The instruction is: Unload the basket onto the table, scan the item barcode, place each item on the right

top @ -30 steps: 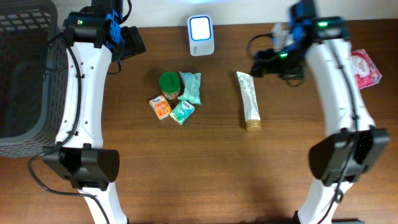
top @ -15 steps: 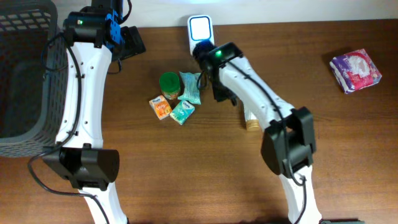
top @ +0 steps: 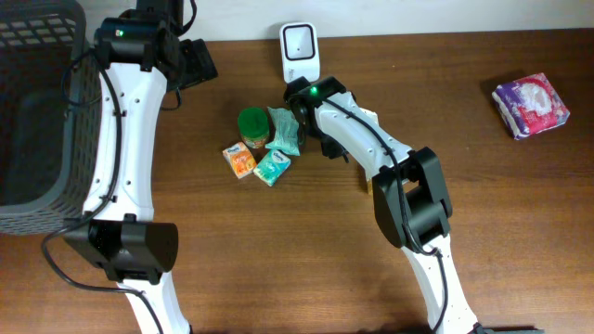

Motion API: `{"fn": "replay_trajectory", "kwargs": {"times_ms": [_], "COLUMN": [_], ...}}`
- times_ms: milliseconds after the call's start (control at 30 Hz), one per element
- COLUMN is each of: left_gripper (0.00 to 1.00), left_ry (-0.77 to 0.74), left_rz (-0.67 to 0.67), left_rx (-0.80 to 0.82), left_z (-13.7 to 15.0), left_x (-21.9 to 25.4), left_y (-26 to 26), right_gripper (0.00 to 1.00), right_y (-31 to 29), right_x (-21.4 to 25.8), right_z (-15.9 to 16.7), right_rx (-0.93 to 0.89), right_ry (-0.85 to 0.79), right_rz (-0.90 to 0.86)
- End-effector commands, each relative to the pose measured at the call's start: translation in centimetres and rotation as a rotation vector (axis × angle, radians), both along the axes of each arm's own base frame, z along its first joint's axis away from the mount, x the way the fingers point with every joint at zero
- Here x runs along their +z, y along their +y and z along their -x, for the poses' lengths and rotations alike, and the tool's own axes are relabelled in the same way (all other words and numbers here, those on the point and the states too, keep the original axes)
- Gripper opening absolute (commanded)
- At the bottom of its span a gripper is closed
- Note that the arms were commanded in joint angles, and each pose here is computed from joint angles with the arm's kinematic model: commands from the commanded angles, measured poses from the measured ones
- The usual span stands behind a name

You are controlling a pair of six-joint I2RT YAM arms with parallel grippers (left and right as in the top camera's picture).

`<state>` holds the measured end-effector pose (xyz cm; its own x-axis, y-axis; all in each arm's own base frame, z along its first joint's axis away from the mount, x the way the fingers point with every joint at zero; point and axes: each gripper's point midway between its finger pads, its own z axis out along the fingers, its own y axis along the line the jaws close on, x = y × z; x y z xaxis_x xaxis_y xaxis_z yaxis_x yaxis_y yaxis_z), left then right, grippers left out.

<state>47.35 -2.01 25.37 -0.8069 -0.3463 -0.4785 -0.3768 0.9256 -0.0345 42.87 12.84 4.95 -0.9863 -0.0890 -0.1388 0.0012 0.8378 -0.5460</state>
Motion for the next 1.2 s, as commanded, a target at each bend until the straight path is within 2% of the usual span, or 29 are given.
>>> {"fn": "replay_trajectory", "kwargs": {"times_ms": [0,200,367,400,500,700,833,967,1100,1167], "left_gripper": [0.99,0.99,0.99,0.99,0.99,0.99,0.99,0.99,0.99,0.99], "left_ry": [0.011,0.01,0.011,0.01,0.01,0.01,0.01,0.011,0.01,0.011], "left_rz": [-0.005,-0.005,-0.005,-0.005,-0.005,-0.005,-0.005,-0.005,-0.005,-0.005], "left_rx": [-0.01,-0.01,-0.01,-0.01,-0.01,-0.01,-0.01,-0.01,-0.01,-0.01], "left_z": [0.0,-0.1,0.0,-0.1,-0.1,-0.1,-0.1,0.0,-0.1,0.0], "left_x": [-0.4,-0.4,-0.4,-0.4,-0.4,-0.4,-0.4,-0.4,-0.4,-0.4], "left_y": [-0.1,-0.1,-0.1,-0.1,-0.1,-0.1,-0.1,-0.1,-0.1,-0.1], "right_gripper": [0.56,0.53,0.31,0.23,0.2,0.08,0.07,0.15,0.24,0.27], "right_y": [-0.8,-2.8,-3.6,-3.2,-2.4,1.9,2.3,-0.1,0.1,-0.3], "right_x": [-1.8,-3.9,-4.7,-5.0,-4.7,0.5,3.4,3.1,3.0,2.4], "right_z": [0.0,0.6,0.4,0.5,0.3,-1.5,-2.1,-1.8,-1.7,-1.6], "right_rx": [-0.001,-0.039,-0.005,0.013,0.008,0.07,0.092,0.036,0.039,0.049], "right_ry": [0.011,0.041,0.099,0.13,0.164,0.235,0.26,0.276,0.28,0.275], "right_rz": [0.049,0.056,0.02,-0.022,-0.133,-0.612,-0.917,-0.908,-0.905,-0.78]}}
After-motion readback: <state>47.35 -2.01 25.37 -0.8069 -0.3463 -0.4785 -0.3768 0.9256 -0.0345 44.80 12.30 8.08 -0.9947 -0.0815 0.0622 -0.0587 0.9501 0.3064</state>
